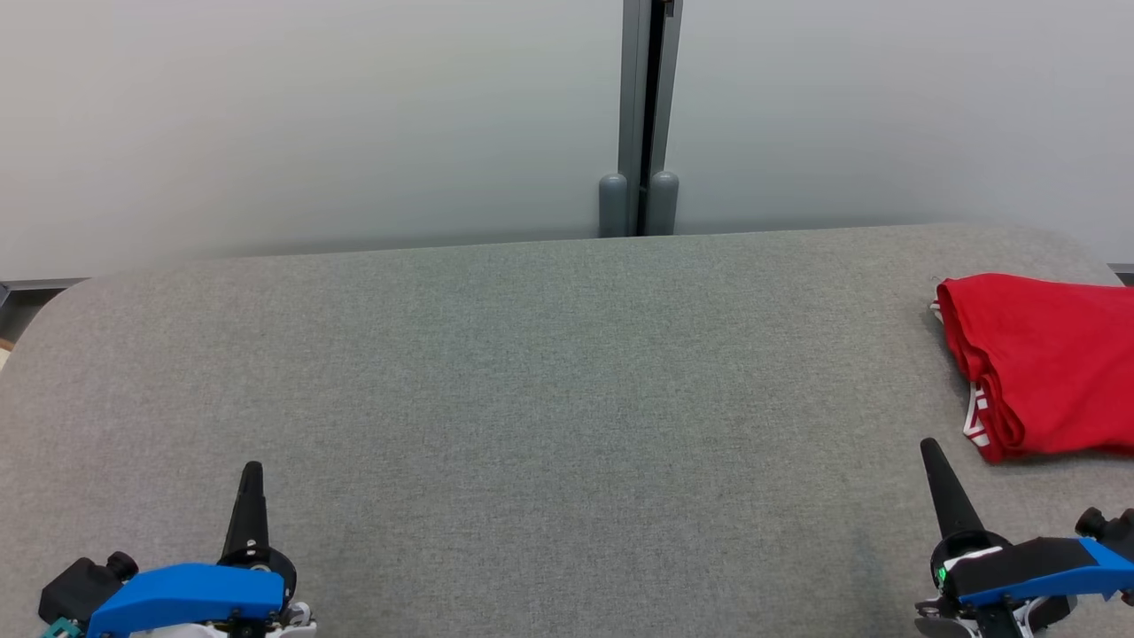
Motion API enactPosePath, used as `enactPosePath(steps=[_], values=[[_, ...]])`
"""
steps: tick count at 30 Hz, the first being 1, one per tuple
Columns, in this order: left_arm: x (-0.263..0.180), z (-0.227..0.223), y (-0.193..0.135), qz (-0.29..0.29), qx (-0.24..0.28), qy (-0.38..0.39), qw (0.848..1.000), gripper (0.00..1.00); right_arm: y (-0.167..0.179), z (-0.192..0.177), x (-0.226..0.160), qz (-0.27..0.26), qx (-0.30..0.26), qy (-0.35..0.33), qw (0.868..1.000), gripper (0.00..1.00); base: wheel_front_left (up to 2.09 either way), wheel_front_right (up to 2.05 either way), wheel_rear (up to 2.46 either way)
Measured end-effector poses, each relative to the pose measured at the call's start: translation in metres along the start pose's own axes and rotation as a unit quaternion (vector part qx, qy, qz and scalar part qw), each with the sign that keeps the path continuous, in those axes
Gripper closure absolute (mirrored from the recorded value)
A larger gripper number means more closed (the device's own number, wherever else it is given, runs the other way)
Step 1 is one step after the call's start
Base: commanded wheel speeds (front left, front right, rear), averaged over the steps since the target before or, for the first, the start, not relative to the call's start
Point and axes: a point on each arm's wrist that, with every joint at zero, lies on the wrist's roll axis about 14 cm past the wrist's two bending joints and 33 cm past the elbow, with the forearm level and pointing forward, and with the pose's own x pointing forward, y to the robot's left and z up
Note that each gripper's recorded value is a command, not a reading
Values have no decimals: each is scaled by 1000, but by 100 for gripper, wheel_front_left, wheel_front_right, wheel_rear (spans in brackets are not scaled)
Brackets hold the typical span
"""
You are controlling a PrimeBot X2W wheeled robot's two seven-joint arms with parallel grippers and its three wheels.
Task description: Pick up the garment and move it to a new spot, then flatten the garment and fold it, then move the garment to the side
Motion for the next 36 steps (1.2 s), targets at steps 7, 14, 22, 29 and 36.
enactPosePath(steps=[7, 14, 22, 29, 36], values=[[2, 3, -3, -4, -34, -3, 999, 100, 3, 1, 2, 5, 36, -3, 999, 100, 0, 0, 0], [4, 6, -7, -10, -67, -4, 998, 100, 5, 3, 4, 10, 70, -5, 997, 100, 0, 0, 0], [5, 9, -10, -16, -101, -6, 995, 100, 8, 4, 6, 15, 106, -6, 994, 100, 0, 0, 0], [7, 12, -14, -23, -133, -8, 991, 100, 10, 4, 8, 19, 139, -6, 990, 100, 0, 0, 0], [8, 14, -17, -30, -159, -10, 987, 100, 13, 5, 10, 25, 167, -6, 986, 100, 0, 0, 0]])
